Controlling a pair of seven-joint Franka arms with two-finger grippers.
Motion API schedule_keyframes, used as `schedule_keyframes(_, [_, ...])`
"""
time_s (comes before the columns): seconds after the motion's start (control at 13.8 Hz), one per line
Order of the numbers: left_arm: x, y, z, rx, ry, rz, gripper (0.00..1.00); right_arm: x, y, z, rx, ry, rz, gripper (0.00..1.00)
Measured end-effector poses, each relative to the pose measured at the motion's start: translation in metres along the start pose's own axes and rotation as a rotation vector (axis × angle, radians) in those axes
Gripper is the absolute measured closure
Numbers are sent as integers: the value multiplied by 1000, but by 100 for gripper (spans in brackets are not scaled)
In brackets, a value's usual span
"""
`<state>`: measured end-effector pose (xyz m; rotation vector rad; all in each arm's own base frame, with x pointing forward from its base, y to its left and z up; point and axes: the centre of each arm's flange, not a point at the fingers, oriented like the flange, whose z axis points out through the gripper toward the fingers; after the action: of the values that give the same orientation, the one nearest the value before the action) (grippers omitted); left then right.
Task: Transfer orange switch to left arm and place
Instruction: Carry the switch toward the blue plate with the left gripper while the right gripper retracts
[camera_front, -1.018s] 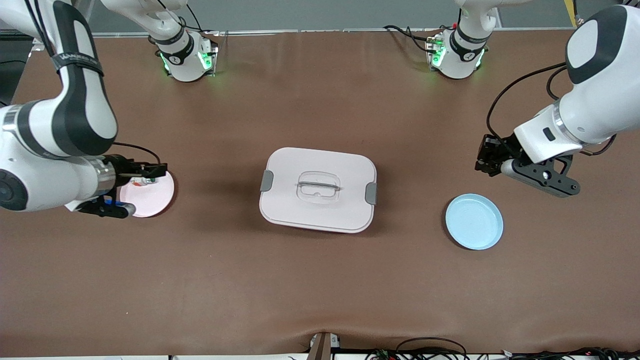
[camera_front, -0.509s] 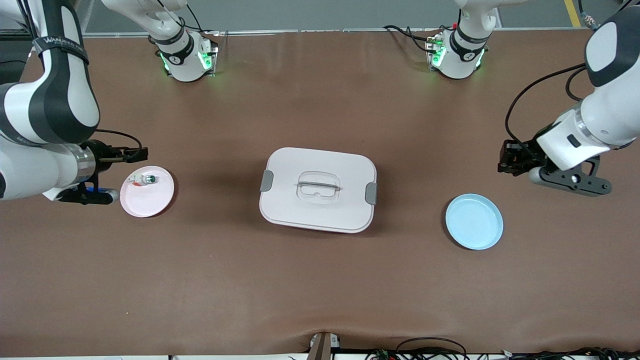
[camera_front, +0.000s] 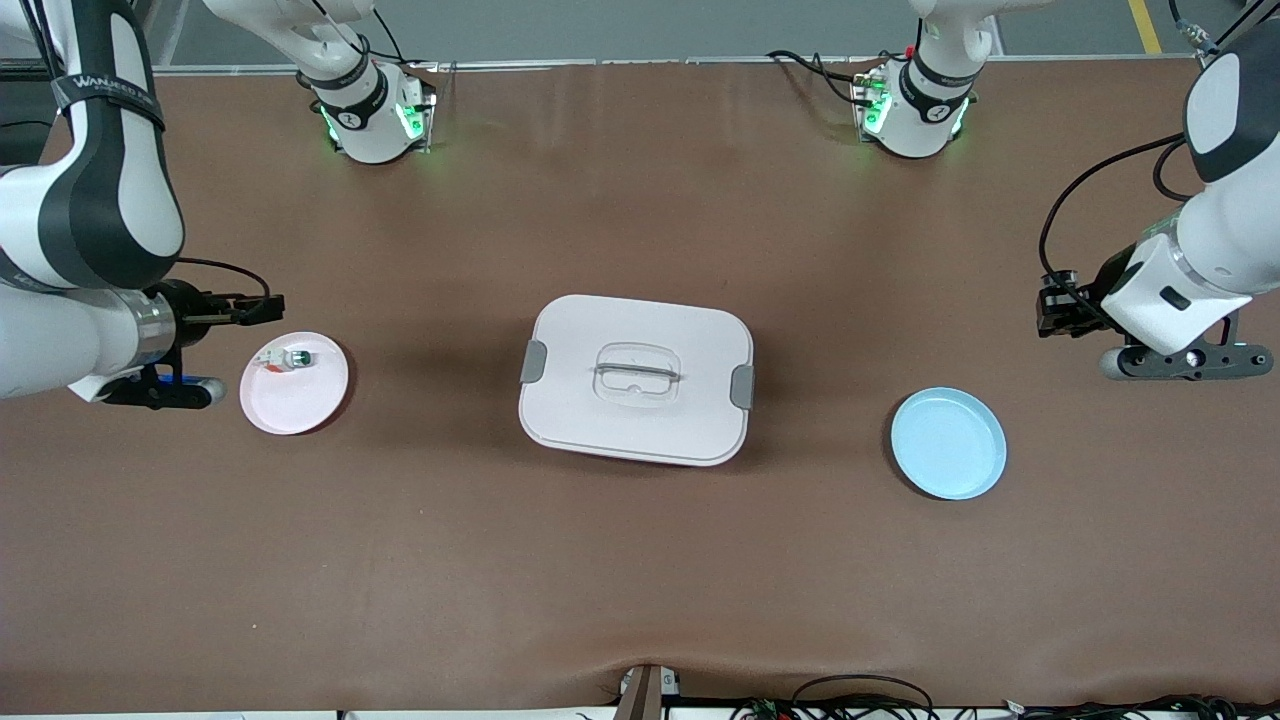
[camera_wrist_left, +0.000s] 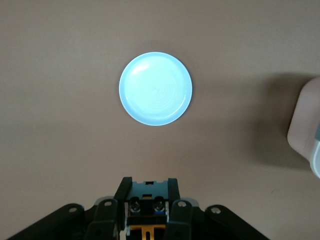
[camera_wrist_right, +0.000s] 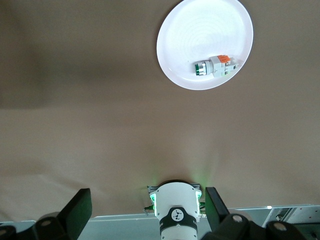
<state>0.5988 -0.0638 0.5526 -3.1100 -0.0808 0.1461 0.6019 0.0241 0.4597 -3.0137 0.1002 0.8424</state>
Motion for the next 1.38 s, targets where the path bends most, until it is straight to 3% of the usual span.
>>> schedule_keyframes(0.51, [0, -5, 3, 4, -9, -601, 67, -1, 3, -9, 2, 24, 5, 0])
schedule_keyframes(0.8, [1, -5, 5, 5, -8, -831, 67, -10, 27, -34, 23, 69, 39, 0])
schedule_keyframes(1.09, [10, -3, 14, -38, 41, -1084, 67, -17, 41, -37, 31, 36, 57, 0])
schedule_keyframes(1.38, [14, 0, 40, -48, 44, -1182, 67, -25, 37, -45, 30, 52, 48, 0])
